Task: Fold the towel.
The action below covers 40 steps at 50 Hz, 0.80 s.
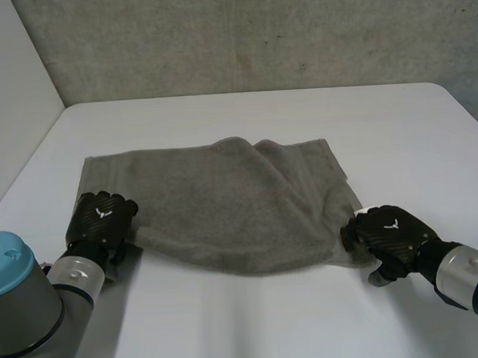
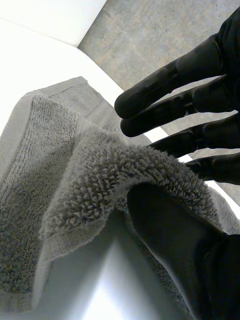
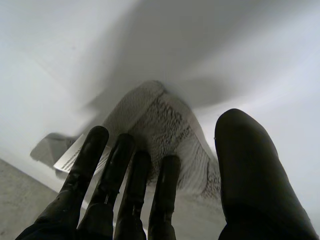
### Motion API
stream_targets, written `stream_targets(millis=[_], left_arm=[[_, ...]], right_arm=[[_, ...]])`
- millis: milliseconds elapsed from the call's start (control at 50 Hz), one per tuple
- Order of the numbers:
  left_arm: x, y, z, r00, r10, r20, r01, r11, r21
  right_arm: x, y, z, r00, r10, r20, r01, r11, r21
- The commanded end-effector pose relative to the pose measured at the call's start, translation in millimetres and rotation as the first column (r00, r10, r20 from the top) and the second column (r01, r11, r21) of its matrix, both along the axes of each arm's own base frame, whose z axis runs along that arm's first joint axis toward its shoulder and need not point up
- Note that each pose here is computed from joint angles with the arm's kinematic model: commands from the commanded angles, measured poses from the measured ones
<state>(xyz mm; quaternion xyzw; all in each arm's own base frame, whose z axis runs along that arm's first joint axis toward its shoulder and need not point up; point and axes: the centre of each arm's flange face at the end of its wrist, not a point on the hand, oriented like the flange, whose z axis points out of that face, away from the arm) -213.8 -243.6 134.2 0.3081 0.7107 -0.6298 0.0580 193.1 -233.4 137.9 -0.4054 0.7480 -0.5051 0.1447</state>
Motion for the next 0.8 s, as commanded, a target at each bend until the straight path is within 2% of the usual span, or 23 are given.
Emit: stream_targets(millis=[20, 460, 800], left_arm=[[1, 1, -1, 1.000, 0.001, 0.001, -0.001, 1.000, 0.004], [1, 1, -1, 1.000, 0.001, 0.001, -0.001, 1.000, 0.004], [1, 1, -1, 1.000, 0.001, 0.001, -0.001, 1.000, 0.004]], right_arm=[[5, -14, -5, 1.000, 0.019, -0.006, -0.019, 1.000, -0.009], [48, -30, -16, 0.994, 0.101, -0.035, -0.104, 0.989, -0.103], [85, -22, -20, 0.989, 0.141, -0.040, -0.145, 0.979, -0.142]])
